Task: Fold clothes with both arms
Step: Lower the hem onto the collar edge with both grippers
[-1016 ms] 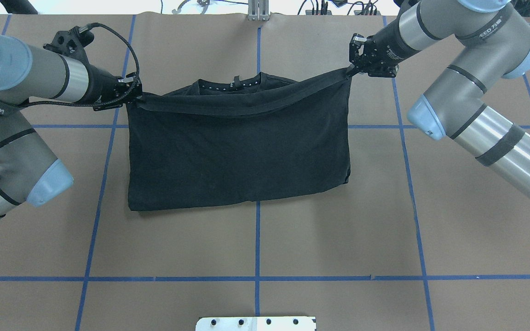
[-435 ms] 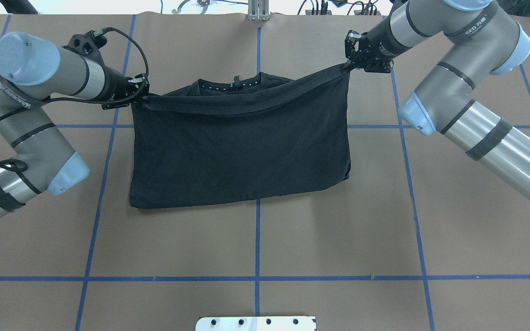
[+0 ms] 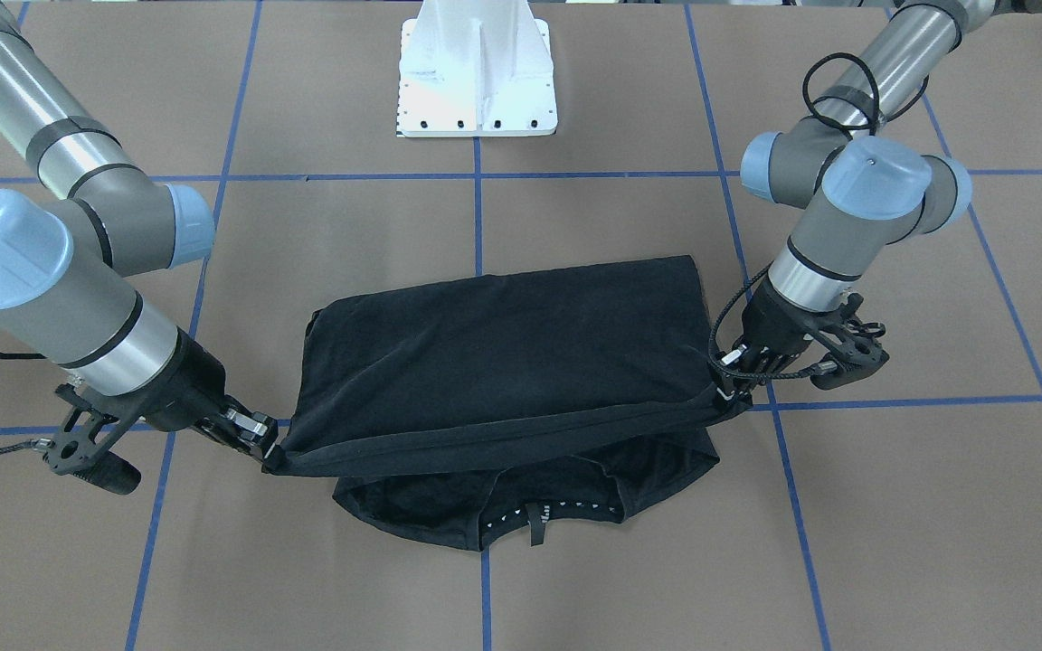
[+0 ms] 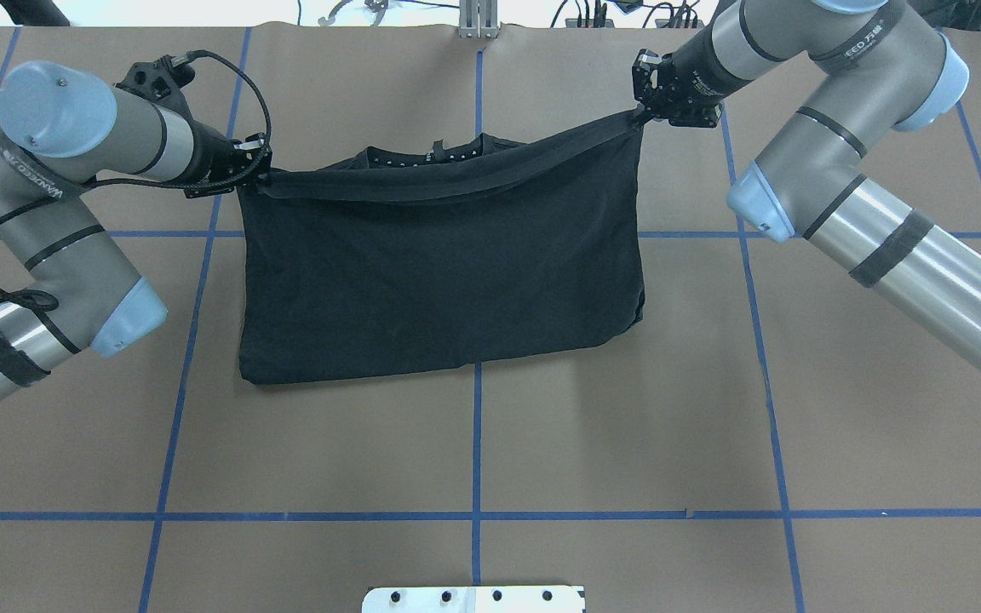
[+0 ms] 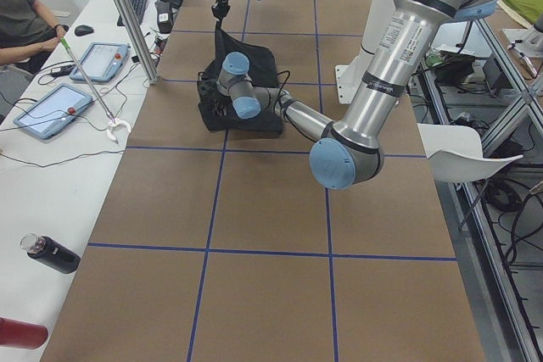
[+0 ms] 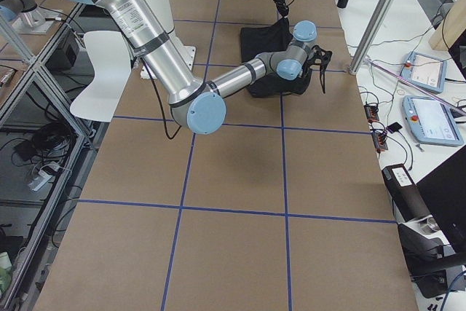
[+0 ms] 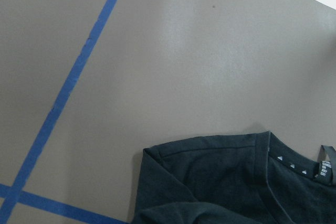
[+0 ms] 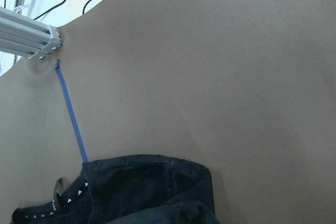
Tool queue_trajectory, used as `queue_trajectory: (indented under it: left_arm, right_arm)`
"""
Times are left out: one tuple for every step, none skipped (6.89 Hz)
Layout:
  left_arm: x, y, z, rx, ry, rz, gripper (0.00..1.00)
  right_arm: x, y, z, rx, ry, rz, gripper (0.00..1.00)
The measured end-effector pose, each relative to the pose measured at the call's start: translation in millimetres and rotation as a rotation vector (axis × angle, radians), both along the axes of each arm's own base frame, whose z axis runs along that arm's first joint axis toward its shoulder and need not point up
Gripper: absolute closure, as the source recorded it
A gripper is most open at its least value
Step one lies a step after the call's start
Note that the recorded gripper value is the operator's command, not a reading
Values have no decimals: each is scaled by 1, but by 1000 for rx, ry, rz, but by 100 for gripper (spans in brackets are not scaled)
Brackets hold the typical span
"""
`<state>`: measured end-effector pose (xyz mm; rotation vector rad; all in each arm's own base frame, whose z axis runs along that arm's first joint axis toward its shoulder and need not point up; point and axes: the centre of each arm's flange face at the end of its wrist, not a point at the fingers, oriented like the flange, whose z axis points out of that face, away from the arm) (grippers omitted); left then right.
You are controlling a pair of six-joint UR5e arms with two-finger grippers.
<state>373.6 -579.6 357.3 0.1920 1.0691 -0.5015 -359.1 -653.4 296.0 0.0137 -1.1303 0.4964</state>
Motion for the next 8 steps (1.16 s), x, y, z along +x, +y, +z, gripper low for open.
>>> queue_trajectory:
  left_arm:
    - [-5,-5,2,1,-2,-11,100]
    - [-7,-10,5,-4,-6,-19,100]
    - [-6,-16,9,-7,-9,-23,100]
    - [-3,-20,19,-9,-10,-25,100]
    - [1,-25,35,-8,-9,-26,100]
    - [3,-28,47,-2,-4,-27,100]
    - [5,-30,50,2,1,-27,100]
    - [6,-32,44,8,9,-28,100]
  right_arm:
    - [-2,-6,1,-3,9,9,100]
    - [-4,-11,1,-3,17,19,100]
    - [-6,-16,1,-1,24,29,100]
    - [-8,-20,7,3,25,35,100]
    - [-10,-22,20,8,23,37,100]
    - [-12,-24,33,9,23,37,100]
    - [-13,-26,36,9,21,38,100]
    - [-13,-26,35,10,18,39,100]
